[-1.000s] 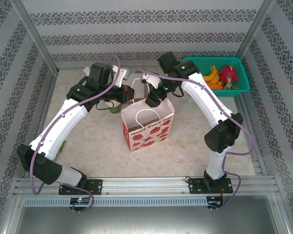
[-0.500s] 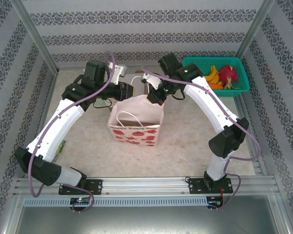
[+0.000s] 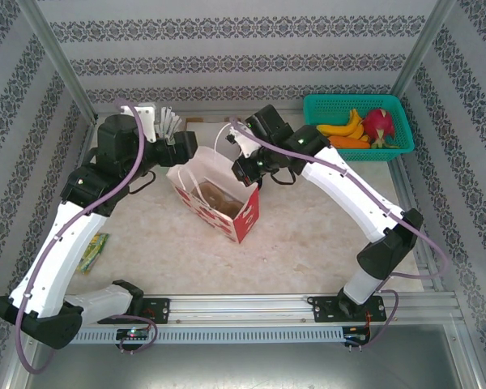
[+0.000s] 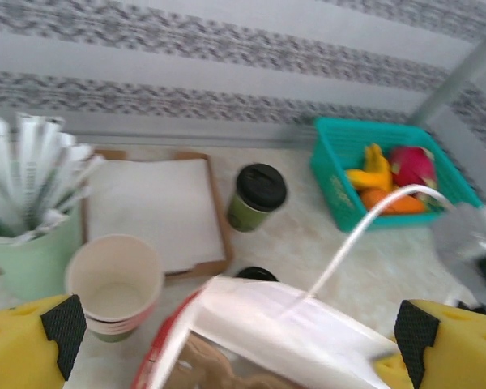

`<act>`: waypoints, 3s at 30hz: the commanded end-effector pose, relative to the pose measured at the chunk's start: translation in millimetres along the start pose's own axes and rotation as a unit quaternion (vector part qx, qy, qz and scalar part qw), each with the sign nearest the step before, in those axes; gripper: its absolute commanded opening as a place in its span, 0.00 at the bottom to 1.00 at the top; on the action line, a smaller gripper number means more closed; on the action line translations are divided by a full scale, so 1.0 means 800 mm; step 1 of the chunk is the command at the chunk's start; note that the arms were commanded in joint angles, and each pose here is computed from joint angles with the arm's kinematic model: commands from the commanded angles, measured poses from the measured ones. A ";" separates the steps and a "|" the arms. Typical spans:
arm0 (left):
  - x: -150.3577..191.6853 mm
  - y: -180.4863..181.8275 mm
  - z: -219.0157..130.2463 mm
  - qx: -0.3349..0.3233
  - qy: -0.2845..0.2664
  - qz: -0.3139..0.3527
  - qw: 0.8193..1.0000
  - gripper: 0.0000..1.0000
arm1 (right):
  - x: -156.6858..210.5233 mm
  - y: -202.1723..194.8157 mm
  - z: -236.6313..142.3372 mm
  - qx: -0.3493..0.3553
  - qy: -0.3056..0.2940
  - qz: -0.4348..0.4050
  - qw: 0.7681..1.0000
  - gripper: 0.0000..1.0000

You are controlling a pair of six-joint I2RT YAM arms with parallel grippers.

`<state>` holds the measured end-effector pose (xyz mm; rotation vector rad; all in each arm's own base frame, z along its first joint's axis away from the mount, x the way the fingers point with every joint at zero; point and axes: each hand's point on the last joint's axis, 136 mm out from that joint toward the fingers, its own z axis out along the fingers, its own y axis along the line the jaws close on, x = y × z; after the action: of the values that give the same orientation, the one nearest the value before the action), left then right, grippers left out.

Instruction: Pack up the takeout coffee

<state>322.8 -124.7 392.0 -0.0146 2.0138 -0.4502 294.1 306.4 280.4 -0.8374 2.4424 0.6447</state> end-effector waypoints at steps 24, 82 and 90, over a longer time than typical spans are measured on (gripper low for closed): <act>0.019 0.057 0.020 -0.114 0.021 -0.043 0.992 1.00 | 0.030 -0.004 0.022 0.075 -0.034 0.204 0.975 0.00; 0.056 0.088 0.056 -0.158 0.011 -0.105 0.982 1.00 | -0.067 -0.218 -0.050 0.113 -0.234 0.192 0.946 0.98; 0.074 0.101 0.047 -0.168 -0.003 -0.125 0.978 1.00 | -0.061 -0.273 0.063 0.096 -0.143 0.173 0.970 0.98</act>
<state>340.1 -82.6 291.2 -0.4202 2.1405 -0.2535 472.1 193.0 202.6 -0.1274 2.3903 0.5508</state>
